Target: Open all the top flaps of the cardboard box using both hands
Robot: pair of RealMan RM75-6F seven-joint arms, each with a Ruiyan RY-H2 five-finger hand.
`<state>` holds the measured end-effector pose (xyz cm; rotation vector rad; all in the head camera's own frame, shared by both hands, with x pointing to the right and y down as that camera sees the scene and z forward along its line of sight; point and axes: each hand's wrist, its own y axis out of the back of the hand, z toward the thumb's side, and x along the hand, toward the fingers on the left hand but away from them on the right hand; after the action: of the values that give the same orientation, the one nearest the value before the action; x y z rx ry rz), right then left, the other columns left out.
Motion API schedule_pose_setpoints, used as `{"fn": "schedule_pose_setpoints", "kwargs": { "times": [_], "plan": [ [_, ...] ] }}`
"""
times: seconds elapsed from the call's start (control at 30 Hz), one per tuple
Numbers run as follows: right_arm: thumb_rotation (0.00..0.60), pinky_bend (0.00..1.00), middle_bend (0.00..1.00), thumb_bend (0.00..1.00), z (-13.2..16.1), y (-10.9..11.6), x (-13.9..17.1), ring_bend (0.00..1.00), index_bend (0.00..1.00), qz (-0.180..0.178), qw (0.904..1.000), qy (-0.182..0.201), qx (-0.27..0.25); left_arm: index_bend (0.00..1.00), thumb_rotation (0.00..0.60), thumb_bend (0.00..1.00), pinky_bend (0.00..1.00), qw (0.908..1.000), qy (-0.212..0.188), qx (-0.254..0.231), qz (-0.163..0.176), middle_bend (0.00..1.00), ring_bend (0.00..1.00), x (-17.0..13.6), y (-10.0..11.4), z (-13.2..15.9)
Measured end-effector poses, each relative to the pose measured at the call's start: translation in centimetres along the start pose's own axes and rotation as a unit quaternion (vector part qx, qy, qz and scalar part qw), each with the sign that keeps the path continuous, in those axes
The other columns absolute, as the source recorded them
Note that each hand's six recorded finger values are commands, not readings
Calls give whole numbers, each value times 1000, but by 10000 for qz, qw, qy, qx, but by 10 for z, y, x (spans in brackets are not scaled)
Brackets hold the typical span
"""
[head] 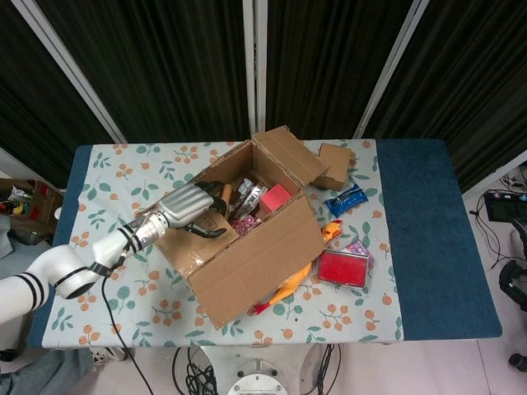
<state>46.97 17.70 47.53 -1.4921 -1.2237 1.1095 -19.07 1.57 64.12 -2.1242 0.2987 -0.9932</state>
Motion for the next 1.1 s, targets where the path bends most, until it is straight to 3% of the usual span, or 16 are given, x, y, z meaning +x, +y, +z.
{"fn": "schedule_pose_setpoints", "kwargs": {
  "times": [0.17, 0.47, 0.77, 0.97, 1.1],
  "plan": [
    [600, 0, 0, 696, 1, 0, -2, 0, 0, -6, 10000, 21, -14, 481, 169, 299, 192, 9999, 6, 42, 99, 545, 96, -6, 10, 1],
    [600, 0, 0, 723, 7, 3, -6, 0, 0, -14, 9999, 107, -28, 483, 165, 299, 191, 9988, 69, 135, 475, 566, 112, -29, 52, 3],
    [600, 0, 0, 743, 15, -4, -13, 0, 0, 86, 9996, 254, -83, 481, 135, 292, 192, 9945, 634, 292, 786, 588, 129, -98, 91, -12],
    [600, 0, 0, 743, 19, -14, -17, 0, 0, 161, 9990, 358, -196, 442, 118, 285, 192, 9877, 1214, 41, 989, 589, 136, -162, 79, -28],
    [600, 0, 0, 735, 22, -21, -18, 0, 0, 258, 9985, 442, -214, 428, 94, 281, 192, 9772, 1666, -271, 1290, 597, 140, -208, 66, -39]
  ]
}}
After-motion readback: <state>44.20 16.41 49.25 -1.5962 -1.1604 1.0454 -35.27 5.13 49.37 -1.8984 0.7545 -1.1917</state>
